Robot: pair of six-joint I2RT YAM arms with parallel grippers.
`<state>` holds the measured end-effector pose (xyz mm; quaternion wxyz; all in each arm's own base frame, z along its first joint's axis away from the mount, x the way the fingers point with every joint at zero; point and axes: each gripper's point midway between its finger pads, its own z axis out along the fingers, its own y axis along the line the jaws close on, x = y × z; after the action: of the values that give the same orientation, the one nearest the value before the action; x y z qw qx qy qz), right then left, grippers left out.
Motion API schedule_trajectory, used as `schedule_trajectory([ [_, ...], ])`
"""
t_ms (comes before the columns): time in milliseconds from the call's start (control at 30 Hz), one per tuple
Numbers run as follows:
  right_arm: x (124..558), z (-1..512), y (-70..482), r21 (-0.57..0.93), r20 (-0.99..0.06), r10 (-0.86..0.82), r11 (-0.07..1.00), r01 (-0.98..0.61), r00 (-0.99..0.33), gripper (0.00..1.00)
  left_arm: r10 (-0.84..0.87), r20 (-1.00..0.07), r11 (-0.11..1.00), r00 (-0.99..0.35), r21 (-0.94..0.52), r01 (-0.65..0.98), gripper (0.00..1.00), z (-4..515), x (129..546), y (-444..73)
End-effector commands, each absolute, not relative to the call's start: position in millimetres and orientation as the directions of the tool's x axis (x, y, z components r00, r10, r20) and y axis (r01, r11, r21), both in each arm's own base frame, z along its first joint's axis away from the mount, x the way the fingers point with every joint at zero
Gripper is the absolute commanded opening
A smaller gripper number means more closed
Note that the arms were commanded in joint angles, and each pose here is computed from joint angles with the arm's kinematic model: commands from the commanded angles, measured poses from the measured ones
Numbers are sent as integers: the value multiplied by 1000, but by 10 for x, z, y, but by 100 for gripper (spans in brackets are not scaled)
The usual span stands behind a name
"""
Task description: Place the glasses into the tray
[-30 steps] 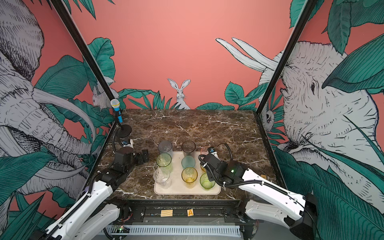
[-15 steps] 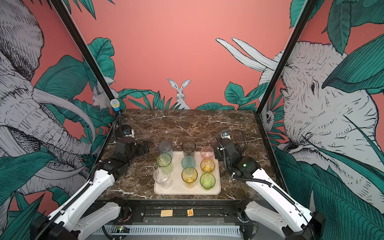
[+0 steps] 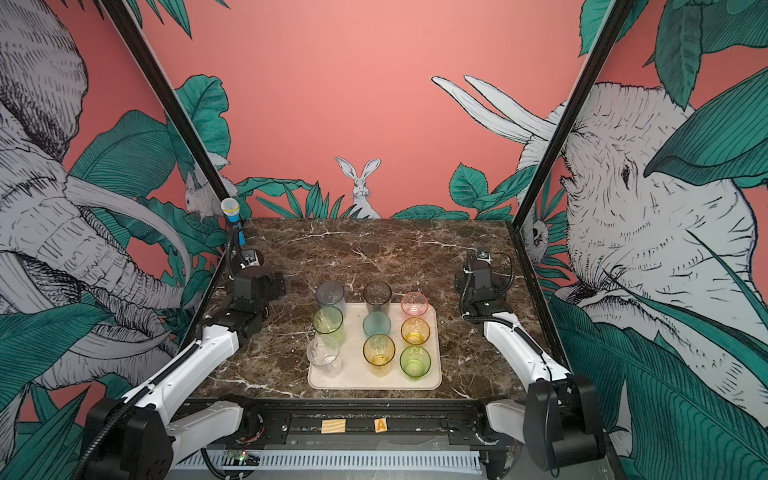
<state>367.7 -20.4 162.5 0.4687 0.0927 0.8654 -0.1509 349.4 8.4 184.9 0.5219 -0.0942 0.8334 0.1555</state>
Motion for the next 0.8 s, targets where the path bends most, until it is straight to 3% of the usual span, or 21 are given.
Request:
schedule_trajectory([
  [0, 3838, 1789, -317, -59, -909, 100, 930, 362, -405, 99, 115, -917, 893, -382, 264, -365, 100, 1845, 3546, 228],
  [300, 3864, 1560, -506, -214, -922, -60, 902, 375, -382, 99, 109, -896, 862, -431, 301, -407, 100, 1387, 3533, 415],
  [400, 3888, 1350, -432, -209, -907, -62, 925, 317, -416, 100, 107, -899, 879, -424, 285, -382, 100, 1290, 3583, 373],
  [633, 3905, 1117, -222, -192, -927, -111, 962, 196, -359, 99, 140, -922, 931, -360, 247, -270, 100, 1277, 3741, 170],
  [767, 3862, 1025, -256, -177, -940, -98, 959, 221, -328, 99, 201, -933, 939, -299, 271, -213, 100, 1303, 3769, 86],
])
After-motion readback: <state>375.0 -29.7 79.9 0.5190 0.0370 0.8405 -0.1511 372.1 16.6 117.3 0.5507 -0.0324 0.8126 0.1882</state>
